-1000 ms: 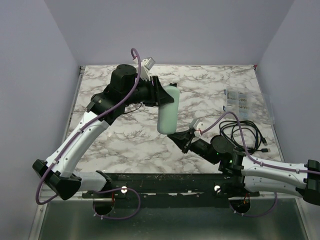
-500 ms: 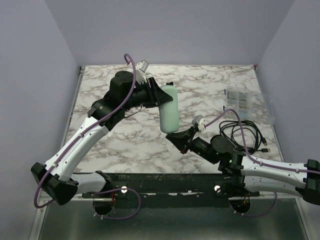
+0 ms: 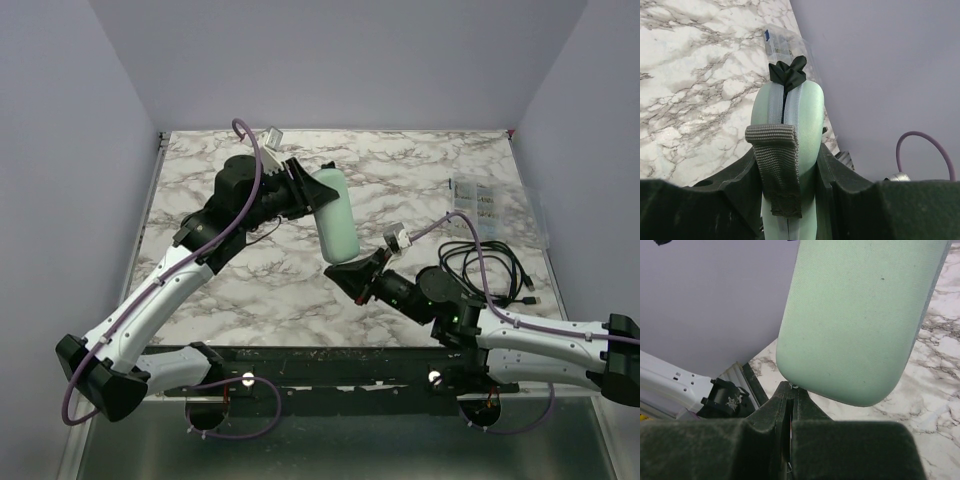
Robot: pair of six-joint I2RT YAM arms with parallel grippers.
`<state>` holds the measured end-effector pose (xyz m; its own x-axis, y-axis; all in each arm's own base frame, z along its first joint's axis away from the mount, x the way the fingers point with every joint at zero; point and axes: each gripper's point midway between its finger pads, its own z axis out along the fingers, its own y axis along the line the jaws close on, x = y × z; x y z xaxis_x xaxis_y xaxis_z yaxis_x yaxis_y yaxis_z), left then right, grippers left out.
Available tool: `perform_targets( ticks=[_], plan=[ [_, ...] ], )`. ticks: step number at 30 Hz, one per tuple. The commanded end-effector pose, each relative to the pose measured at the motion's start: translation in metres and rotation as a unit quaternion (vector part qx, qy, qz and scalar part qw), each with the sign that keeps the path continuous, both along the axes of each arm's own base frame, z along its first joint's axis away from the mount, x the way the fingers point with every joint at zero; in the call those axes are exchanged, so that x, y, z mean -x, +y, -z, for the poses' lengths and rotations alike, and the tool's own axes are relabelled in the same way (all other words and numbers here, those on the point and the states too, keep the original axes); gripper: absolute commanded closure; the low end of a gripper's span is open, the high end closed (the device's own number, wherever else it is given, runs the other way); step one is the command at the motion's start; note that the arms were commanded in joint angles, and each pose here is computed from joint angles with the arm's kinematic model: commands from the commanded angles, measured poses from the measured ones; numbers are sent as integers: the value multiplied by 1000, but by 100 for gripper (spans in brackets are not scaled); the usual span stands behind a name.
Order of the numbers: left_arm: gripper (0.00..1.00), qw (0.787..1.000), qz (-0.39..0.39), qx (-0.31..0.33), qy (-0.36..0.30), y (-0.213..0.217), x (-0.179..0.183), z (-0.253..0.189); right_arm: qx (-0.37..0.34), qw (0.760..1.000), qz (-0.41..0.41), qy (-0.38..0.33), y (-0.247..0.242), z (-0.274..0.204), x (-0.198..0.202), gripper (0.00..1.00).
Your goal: Open the umbrella
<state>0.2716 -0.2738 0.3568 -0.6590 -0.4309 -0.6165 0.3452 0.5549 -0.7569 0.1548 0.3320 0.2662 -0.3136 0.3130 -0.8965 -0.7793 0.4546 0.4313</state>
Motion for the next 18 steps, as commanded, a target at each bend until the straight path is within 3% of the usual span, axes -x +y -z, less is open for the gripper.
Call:
perform_targets(
  ticks=[1,11,18],
  plan=[
    [100,996,-51,47,-64,6,-14,-41,-50,998,-43,9,14,-35,15,99],
    [100,993,-93,20,-71,14,-11,-34,-80,995,-54,28,20,-54,17,99],
    [100,990,-109,21,-86,13,-3,-34,-80,990,24,118,14,-50,-7,99]
  ],
)
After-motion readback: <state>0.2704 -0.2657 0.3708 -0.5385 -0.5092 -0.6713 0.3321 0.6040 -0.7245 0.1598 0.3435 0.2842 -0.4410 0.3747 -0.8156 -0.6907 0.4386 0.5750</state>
